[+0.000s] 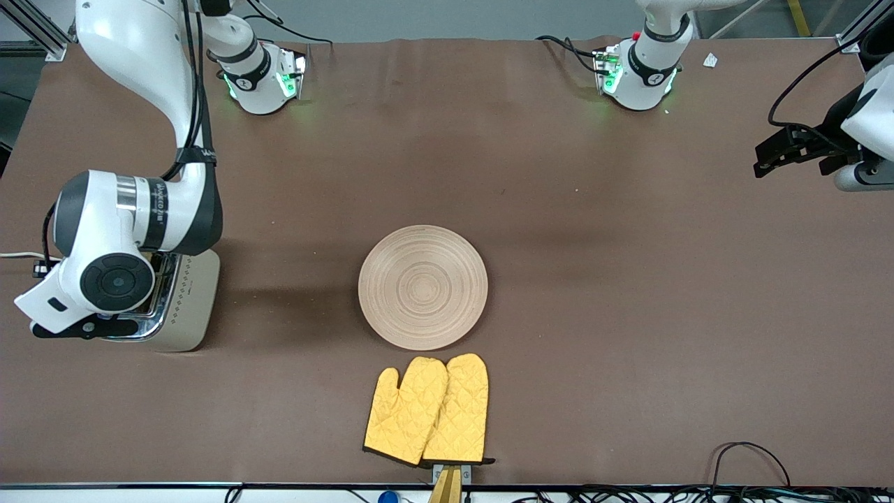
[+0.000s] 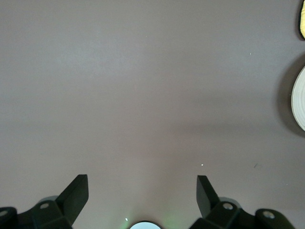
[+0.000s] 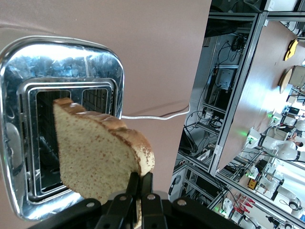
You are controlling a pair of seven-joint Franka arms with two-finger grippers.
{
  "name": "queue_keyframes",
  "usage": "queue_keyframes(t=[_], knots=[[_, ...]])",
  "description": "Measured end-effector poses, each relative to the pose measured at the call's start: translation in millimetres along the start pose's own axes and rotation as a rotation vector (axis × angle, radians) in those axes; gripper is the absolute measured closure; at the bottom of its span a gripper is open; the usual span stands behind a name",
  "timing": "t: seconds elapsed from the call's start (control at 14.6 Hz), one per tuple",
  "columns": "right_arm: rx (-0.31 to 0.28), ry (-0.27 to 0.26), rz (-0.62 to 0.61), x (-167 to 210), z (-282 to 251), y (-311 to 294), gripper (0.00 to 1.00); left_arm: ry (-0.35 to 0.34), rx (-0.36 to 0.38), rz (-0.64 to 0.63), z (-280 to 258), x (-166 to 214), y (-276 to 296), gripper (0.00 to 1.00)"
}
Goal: Move plate and put bread in toaster
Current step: 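Lower the bread into the toaster slot with the right gripper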
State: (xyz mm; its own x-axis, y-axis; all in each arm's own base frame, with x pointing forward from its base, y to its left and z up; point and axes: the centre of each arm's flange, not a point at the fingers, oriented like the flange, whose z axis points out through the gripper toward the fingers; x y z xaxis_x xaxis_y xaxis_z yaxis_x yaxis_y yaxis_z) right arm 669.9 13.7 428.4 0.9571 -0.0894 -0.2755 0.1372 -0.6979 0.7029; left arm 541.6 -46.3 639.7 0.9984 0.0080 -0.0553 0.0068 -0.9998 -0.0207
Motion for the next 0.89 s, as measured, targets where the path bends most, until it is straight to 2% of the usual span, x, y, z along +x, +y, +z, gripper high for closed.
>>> queue_keyframes(t=[0.62,0.89], knots=[[-0.013,0.009,-0.017,8.5,5.2,-14.9,0.95,0.002,-0.001,0.000,-1.1,-0.1,0.1,0.00],[0.042,0.018,-0.024,12.3,5.2,-35.6,0.95,0.006,-0.002,0.000,-3.1,-0.2,0.2,0.00]])
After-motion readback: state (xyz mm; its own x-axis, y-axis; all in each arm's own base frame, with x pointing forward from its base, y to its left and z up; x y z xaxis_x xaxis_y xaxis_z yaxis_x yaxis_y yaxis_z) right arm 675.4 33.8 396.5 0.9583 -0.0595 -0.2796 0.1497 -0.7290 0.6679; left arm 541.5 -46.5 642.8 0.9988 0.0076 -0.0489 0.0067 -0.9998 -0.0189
